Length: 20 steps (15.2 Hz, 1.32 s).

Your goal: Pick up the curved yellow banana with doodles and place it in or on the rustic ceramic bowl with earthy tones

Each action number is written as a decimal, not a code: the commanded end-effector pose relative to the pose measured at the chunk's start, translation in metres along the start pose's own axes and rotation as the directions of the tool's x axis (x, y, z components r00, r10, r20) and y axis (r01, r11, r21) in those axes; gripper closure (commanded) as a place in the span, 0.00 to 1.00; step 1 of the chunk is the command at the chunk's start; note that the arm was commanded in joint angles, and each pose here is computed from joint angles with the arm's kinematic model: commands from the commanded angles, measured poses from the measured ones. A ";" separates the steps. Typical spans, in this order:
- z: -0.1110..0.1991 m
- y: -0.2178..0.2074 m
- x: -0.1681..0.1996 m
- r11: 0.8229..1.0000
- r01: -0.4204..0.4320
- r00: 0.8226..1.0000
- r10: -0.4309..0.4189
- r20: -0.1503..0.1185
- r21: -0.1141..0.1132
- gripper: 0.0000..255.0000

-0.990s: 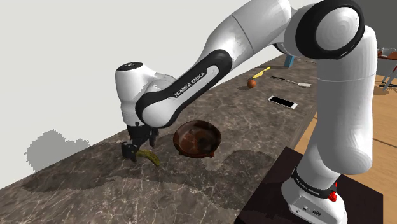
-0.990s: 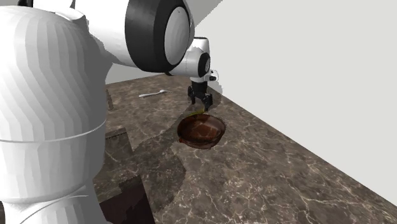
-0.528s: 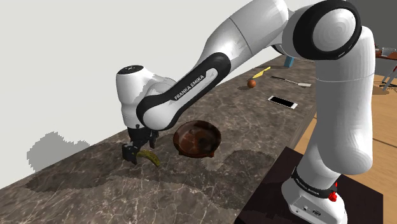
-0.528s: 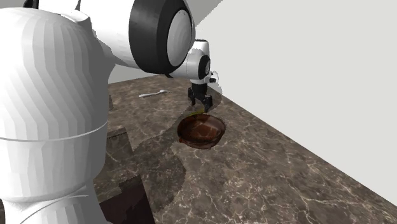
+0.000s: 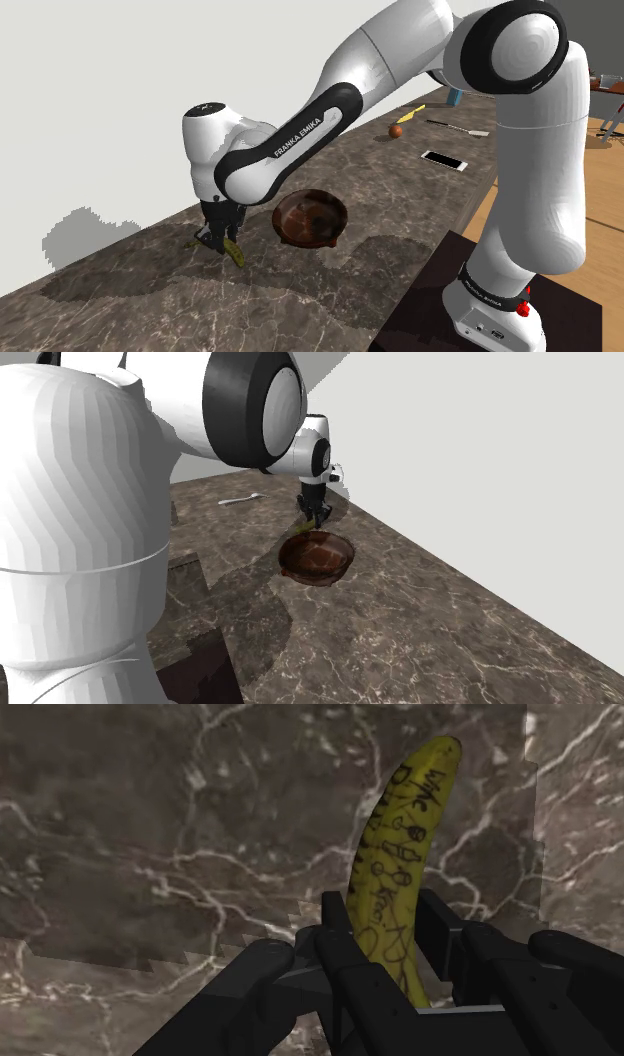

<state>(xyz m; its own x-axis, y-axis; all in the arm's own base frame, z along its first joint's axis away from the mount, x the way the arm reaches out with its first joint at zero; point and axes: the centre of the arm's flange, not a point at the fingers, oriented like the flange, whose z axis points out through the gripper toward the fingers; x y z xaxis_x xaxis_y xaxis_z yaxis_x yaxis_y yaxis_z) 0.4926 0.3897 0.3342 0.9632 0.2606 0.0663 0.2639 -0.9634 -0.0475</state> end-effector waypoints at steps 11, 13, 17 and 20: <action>-0.042 -0.002 0.003 1.000 0.000 1.000 0.000 0.000 0.000 1.00; -0.053 -0.003 0.004 1.000 0.000 1.000 0.000 0.000 0.000 1.00; -0.074 -0.004 0.005 1.000 0.000 1.000 0.000 0.000 0.000 1.00; -0.089 -0.004 0.006 1.000 0.000 1.000 0.000 0.000 0.000 1.00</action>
<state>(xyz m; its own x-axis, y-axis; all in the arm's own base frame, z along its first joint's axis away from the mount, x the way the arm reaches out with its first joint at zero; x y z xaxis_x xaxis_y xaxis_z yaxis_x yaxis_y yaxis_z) 0.4926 0.3897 0.4180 0.9631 0.2606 0.0670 0.2639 -0.9634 -0.0476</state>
